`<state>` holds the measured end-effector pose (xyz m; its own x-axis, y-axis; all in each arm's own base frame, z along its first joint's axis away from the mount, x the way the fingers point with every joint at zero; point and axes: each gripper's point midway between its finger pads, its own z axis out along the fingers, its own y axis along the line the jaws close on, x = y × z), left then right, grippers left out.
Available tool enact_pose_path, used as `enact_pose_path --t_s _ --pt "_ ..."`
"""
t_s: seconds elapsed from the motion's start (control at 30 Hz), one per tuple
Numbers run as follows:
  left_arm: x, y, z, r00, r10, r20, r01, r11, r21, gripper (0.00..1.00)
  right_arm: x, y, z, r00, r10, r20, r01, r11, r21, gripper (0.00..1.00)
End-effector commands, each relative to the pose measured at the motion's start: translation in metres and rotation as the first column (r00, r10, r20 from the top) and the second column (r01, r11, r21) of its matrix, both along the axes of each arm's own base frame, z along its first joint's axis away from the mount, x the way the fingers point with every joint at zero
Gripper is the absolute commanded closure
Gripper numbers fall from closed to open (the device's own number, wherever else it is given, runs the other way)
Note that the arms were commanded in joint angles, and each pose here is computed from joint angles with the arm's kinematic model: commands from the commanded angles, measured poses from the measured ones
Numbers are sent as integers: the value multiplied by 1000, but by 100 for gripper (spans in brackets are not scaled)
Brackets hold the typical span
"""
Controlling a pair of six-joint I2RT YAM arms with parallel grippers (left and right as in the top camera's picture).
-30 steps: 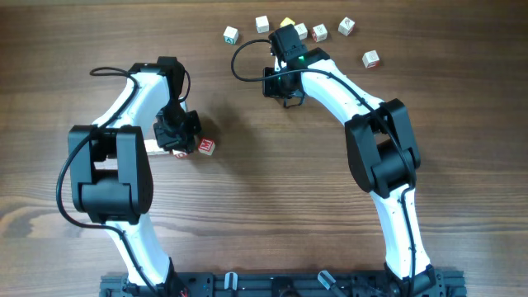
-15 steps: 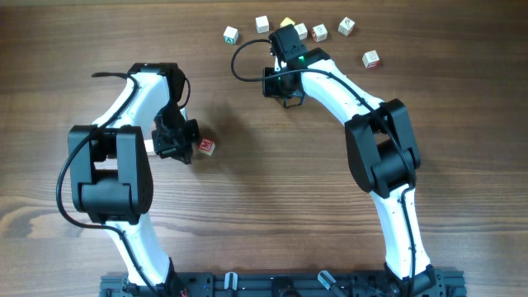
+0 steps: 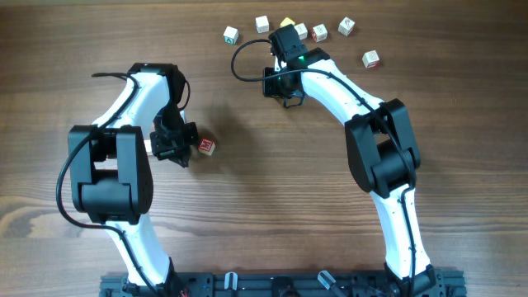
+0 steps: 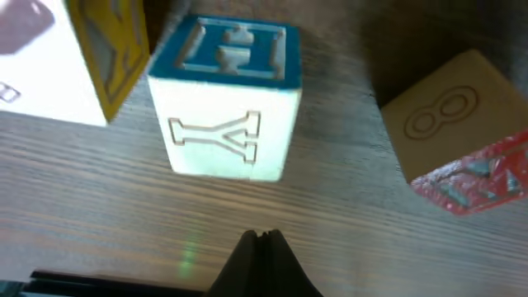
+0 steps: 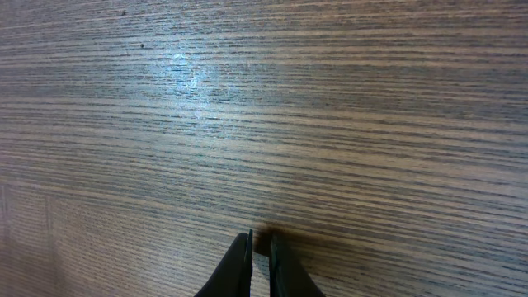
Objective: Form a horizontal line
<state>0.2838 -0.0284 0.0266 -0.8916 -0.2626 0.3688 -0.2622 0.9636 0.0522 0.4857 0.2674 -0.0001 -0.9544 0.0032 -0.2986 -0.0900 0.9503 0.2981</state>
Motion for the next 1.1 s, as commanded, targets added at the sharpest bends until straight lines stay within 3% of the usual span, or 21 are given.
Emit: enact_pose_path --t_s 0.0,0.87,1.07 --pt "9 4 -7 999 -12 32 11 1000 15 96 -15 -16 -35 998 -22 -60 17 996 -87 89" --pt "27 18 -12 994 -13 110 2 994 106 96 -15 -17 -35 998 -23 -62 17 996 -88 89" --pt "26 16 -12 994 -9 108 -1 995 95 96 -17 -17 -36 998 -23 -67 17 996 -91 94"
